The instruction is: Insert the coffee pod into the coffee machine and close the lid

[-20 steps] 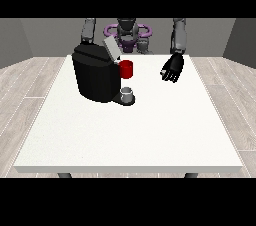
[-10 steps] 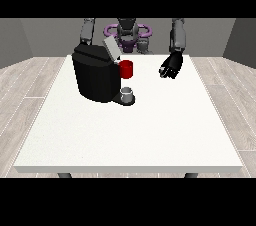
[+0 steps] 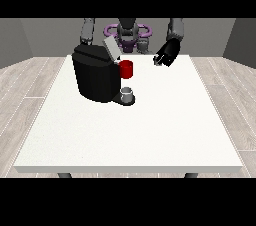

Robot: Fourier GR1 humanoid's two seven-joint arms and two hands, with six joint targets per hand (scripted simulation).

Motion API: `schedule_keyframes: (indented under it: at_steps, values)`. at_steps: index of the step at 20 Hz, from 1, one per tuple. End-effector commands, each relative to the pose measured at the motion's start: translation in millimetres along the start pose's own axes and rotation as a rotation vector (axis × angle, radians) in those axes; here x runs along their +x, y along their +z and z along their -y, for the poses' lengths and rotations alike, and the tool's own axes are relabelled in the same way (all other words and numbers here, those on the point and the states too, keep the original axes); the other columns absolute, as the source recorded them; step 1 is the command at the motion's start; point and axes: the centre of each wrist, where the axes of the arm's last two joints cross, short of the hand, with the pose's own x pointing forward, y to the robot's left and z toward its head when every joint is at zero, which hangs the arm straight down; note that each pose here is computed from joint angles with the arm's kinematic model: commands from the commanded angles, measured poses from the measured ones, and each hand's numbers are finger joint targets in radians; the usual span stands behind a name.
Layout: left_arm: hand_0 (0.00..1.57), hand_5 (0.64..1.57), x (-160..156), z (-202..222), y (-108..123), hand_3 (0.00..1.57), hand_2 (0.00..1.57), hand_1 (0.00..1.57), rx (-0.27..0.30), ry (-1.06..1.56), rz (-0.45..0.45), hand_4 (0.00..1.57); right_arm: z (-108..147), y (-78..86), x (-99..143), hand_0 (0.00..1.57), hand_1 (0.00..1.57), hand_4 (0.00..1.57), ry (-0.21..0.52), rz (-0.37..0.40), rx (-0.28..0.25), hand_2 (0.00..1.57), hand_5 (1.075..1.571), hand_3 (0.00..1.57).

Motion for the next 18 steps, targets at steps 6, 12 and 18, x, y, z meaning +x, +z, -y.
schedule_keyframes:
  at_steps: [6, 12, 18]
  values:
    - [1.34, 1.571, 60, -61, -20, 1.35, 1.37, 1.34, 0.003, -0.013, 0.057, 0.56, -9, -11.3, 14, 0.00, 0.00, 0.00, 0.022, 0.012, 0.013, 0.00, 1.571, 0.00]
    - [1.42, 1.571, 69, -88, -18, 1.38, 1.42, 1.42, 0.007, 0.016, 0.076, 0.54, 2, -7.1, 10, 0.00, 0.00, 0.00, 0.006, 0.024, 0.050, 0.00, 1.571, 0.00]
    - [1.20, 1.571, 89, -150, -15, 1.26, 1.24, 1.20, 0.113, 0.079, 0.066, 0.49, -25, -18.2, 56, 0.00, 0.00, 0.00, -0.017, 0.152, 0.069, 0.00, 1.571, 0.00]
